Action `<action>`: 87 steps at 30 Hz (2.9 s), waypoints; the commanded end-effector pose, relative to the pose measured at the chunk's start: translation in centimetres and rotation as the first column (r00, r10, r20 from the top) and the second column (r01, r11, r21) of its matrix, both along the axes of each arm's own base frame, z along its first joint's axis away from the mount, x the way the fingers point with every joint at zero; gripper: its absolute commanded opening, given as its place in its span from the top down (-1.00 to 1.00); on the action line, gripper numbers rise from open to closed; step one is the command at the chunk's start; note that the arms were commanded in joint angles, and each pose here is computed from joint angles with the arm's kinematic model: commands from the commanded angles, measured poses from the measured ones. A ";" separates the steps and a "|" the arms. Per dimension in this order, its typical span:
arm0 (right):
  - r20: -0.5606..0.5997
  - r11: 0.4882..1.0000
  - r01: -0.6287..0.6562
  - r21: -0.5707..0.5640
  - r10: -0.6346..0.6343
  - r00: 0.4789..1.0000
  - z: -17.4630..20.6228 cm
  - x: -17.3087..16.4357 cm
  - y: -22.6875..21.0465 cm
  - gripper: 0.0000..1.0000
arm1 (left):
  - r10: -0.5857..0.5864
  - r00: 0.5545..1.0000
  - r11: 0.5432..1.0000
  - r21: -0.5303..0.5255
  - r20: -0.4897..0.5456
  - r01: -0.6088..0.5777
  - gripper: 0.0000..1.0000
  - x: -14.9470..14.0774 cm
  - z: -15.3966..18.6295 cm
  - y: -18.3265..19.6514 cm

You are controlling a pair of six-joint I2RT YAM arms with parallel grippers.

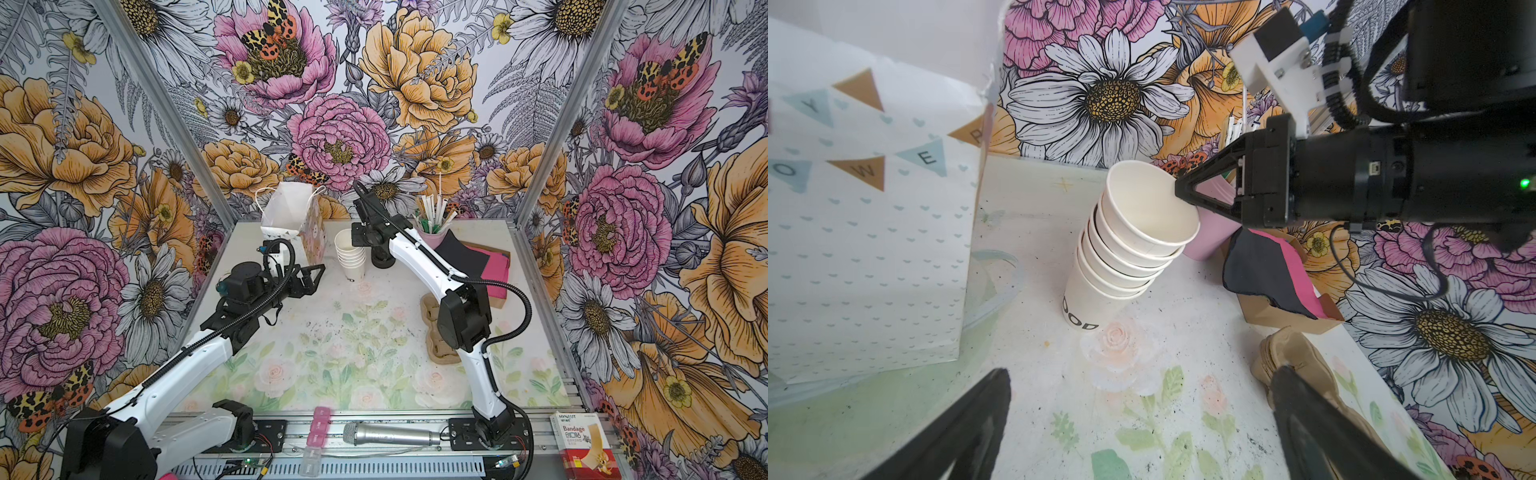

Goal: Pack a coffee takeout order
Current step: Pick up the coffee cup, then place the coffee cup at the center of the table.

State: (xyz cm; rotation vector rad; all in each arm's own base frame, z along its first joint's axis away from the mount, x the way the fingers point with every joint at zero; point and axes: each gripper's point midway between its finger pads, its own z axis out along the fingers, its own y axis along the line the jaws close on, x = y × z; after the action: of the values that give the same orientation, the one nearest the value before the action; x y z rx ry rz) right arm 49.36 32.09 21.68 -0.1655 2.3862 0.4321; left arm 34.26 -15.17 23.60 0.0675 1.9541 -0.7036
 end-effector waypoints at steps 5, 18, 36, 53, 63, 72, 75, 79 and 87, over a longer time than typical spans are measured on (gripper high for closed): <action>0.082 0.998 0.016 0.055 -0.020 0.996 4.7 0.3 -0.5 1.00 | -0.006 1.000 1.000 -0.023 0.017 0.006 -0.98 0.2 0.6 -0.4; 0.137 0.993 0.007 0.115 -0.023 0.990 8.6 0.3 -1.2 1.00 | -0.003 1.000 1.000 -0.023 0.017 0.003 -0.98 0.2 0.7 -0.4; 0.273 0.977 -0.053 0.208 -0.006 0.962 18.3 -4.0 -3.9 1.00 | -0.009 1.000 1.000 -0.029 0.030 0.009 -0.98 0.1 1.2 -0.5; 0.013 0.974 -0.113 0.195 0.113 0.994 9.2 -14.2 -5.9 1.00 | -0.048 0.998 0.998 -0.046 0.049 0.051 -0.98 -1.7 2.5 -0.7; -0.135 0.957 -0.131 0.258 0.170 0.976 0.2 -17.2 -2.4 1.00 | -0.068 0.997 0.997 -0.042 0.046 0.070 -0.98 -2.0 2.4 -1.5; -0.106 0.974 -0.109 0.198 0.132 0.986 -4.4 -17.9 -2.5 1.00 | -0.074 0.996 0.997 -0.033 0.048 0.076 -0.98 -2.1 2.3 -1.7; -0.110 0.975 -0.128 0.183 0.149 0.983 -5.5 -18.2 -2.2 1.00 | -0.079 0.996 0.996 -0.027 0.046 0.080 -0.98 -2.1 2.2 -1.9; -0.111 0.974 -0.140 0.178 0.162 0.981 -6.4 -18.5 -2.0 1.00 | -0.080 0.996 0.996 -0.023 0.041 0.081 -0.98 -2.1 1.9 -2.0; -0.160 0.976 -0.123 0.178 0.152 0.975 -8.8 -19.1 -2.2 1.00 | -0.075 0.996 0.997 -0.016 0.042 0.076 -0.98 -2.1 1.8 -2.0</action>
State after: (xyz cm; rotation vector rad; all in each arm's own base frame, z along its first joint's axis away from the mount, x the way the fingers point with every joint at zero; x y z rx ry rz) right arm 30.06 29.42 12.96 -0.2369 2.5275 0.7203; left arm 32.19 -17.00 25.67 0.1349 1.9066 -0.7733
